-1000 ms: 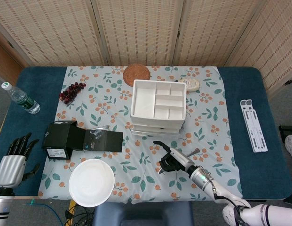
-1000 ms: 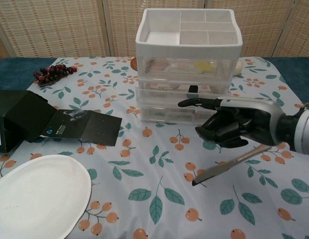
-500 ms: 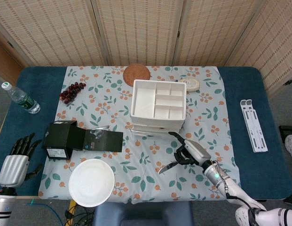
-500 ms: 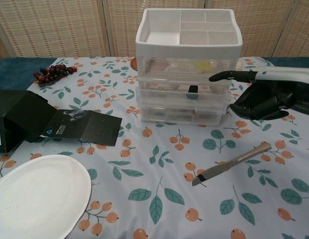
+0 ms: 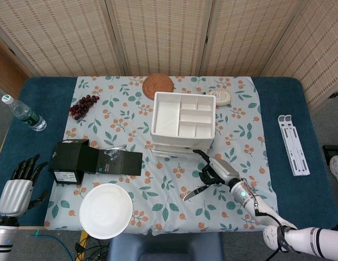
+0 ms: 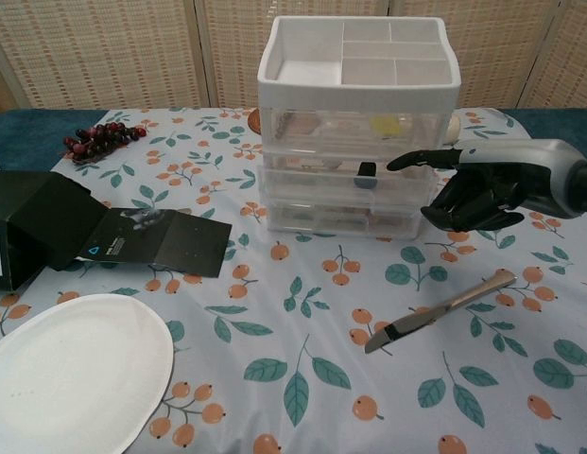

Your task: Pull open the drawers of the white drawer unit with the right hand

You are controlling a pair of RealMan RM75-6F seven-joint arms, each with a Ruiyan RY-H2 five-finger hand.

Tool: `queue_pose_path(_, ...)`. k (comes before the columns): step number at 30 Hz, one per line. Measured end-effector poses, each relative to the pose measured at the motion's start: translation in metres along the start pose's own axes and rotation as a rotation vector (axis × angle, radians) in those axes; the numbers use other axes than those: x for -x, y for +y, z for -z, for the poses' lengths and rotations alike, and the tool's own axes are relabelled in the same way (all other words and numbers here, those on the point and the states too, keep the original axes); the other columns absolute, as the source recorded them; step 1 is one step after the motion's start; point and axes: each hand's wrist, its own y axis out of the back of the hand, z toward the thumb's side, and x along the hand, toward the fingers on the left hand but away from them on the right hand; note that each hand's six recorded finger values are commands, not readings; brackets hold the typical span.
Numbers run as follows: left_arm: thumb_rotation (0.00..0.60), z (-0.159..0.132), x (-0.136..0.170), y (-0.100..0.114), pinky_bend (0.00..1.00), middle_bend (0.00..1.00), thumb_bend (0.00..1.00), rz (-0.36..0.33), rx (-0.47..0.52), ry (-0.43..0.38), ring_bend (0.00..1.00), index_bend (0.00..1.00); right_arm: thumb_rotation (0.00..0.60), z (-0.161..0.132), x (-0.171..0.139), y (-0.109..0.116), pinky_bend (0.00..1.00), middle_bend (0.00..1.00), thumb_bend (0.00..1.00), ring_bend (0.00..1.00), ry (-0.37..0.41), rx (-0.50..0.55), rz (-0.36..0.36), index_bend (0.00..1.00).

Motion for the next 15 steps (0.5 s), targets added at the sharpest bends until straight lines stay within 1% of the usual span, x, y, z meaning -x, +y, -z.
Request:
queue_pose_path(10, 0.600, 0.001, 0.001, 0.002, 0.07, 0.00, 0.30, -0.001, 0.003, 0.001, 0.04, 0.15, 0.600, -0.001, 0.006, -0.007, 0.99, 0.85, 0.60, 0.98, -0.011, -0.016, -0.036, 0.17)
queue_pose_path(15, 0.600, 0.000, 0.002, 0.003, 0.07, 0.00, 0.30, -0.003, 0.003, 0.000, 0.04, 0.14, 0.600, -0.002, 0.002, -0.011, 0.99, 0.86, 0.60, 0.98, -0.004, -0.017, -0.047, 0.20)
